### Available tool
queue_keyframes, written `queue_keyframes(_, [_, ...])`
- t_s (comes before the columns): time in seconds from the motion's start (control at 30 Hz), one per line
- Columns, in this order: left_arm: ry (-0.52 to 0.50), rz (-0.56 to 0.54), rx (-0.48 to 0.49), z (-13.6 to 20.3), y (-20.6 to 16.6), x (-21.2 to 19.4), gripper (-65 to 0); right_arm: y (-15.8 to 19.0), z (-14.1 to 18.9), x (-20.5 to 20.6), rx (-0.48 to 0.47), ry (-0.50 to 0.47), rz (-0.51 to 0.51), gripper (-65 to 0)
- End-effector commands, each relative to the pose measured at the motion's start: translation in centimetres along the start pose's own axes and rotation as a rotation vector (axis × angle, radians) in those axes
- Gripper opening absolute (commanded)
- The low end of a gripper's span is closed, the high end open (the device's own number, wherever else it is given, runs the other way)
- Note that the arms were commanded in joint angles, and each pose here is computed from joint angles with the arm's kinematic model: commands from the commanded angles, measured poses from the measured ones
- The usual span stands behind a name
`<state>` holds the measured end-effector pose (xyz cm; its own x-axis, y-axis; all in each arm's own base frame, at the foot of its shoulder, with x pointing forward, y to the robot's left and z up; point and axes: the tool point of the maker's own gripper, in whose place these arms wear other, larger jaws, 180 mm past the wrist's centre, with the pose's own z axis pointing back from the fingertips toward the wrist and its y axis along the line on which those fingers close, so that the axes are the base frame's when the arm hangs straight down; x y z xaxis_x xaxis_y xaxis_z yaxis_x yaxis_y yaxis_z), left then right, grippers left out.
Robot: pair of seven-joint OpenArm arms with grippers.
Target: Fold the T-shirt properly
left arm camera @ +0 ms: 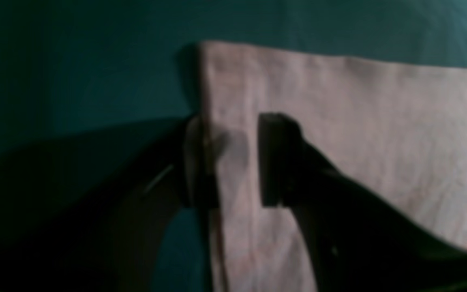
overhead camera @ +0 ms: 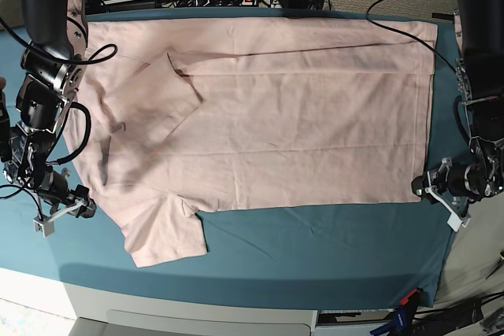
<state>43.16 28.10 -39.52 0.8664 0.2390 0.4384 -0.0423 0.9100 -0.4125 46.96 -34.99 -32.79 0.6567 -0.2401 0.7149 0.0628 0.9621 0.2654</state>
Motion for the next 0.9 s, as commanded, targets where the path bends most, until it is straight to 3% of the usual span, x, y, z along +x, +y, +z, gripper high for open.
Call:
queue_keyframes(0.0, [-0.035,-0.009,0.028,1.3,0.7,1.8,-43.3,0.1,1.0,3.6,0.008,-0.095,0.008,-40.5])
queue_keyframes(0.2, [-0.032,-0.009,0.03,1.3,0.8,1.7,-43.3,0.1,1.0,3.6,0.008,-0.094,0.008,-40.5])
queue_keyframes(0.6, [-0.022,-0.018,-0.074,-0.7,-3.0,1.3,-43.4,1.0,0.4,3.1,0.024,-0.086,0.007,-40.5])
queue_keyframes(0.7, [-0.026,-0.018,-0.073,-0.7,-3.0,1.4,-49.6,1.0,0.5,3.3,0.024,-0.093,0.006,-40.5])
queue_keyframes(0.8, [-0.03,-0.018,-0.074,-0.7,-3.0,1.5,-63.3,0.8,0.6,3.8,0.02,-0.121,0.008,-40.5])
queue_keyframes(0.87, [-0.031,-0.017,-0.07,-0.6,-2.8,1.5,-65.0,0.6,0.8,4.3,0.011,-0.134,0.008,-40.5])
